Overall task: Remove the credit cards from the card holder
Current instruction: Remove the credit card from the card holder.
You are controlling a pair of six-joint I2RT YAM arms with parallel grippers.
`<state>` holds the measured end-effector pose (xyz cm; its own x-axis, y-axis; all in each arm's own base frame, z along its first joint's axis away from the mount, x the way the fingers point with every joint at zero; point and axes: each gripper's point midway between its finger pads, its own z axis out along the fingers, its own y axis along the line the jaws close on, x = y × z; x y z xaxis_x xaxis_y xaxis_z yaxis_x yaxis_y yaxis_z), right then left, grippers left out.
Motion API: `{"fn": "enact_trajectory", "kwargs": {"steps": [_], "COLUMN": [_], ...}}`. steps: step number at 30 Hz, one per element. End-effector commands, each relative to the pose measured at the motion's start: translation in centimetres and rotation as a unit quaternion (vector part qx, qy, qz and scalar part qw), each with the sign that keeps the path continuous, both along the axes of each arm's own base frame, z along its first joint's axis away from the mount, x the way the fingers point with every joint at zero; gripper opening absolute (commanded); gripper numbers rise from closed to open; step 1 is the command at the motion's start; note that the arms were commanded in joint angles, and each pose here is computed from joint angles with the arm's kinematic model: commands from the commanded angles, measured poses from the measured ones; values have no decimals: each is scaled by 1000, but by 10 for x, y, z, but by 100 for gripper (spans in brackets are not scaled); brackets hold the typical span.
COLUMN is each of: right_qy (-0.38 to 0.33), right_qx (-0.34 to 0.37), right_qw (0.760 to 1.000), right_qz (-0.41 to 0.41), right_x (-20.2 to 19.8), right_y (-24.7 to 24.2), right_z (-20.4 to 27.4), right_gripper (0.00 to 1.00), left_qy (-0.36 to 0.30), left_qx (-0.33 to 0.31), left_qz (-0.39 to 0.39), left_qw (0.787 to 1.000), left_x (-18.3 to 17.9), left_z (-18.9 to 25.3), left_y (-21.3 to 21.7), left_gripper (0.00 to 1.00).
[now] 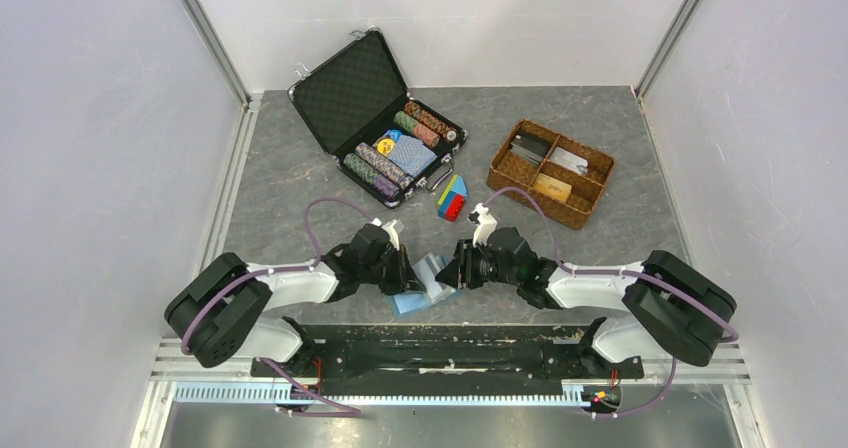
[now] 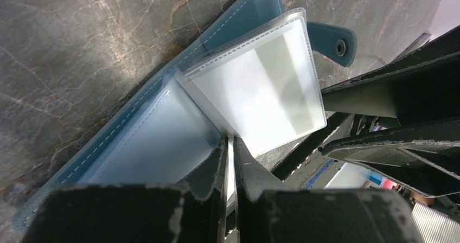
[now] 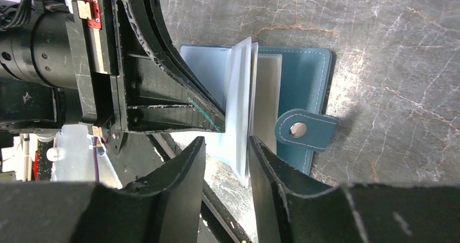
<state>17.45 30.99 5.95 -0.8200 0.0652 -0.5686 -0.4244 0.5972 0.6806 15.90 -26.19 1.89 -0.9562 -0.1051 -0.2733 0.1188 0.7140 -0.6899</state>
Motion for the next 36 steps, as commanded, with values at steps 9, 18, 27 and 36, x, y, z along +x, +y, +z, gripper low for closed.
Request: {"fn": "enact_trajectory", "kwargs": {"steps": [9,18,27,36], "right_qy": [-37,-41,-48,-64], "right_qx": [-22,-23,-28,-17], "right_qw": [999,999,998,998], "right_qz": [21,23,4,-15], "right_x": [7,5,10,15], "right_y": [7,3,-1,-4], "right_z": [16,10,15,33], "right_gripper": [38,35,35,39], "left_qy": [-34,-54,-40,-28], "left_qx": [-11,80,132,121], "left_qz": [31,79,114,108], "left_qw": [999,992,984,986], "left_x": [11,13,0,-3], "left_z": [35,43,24,5], "left_y": [2,43,75,70], "left_gripper": [27,36,42,38]}}
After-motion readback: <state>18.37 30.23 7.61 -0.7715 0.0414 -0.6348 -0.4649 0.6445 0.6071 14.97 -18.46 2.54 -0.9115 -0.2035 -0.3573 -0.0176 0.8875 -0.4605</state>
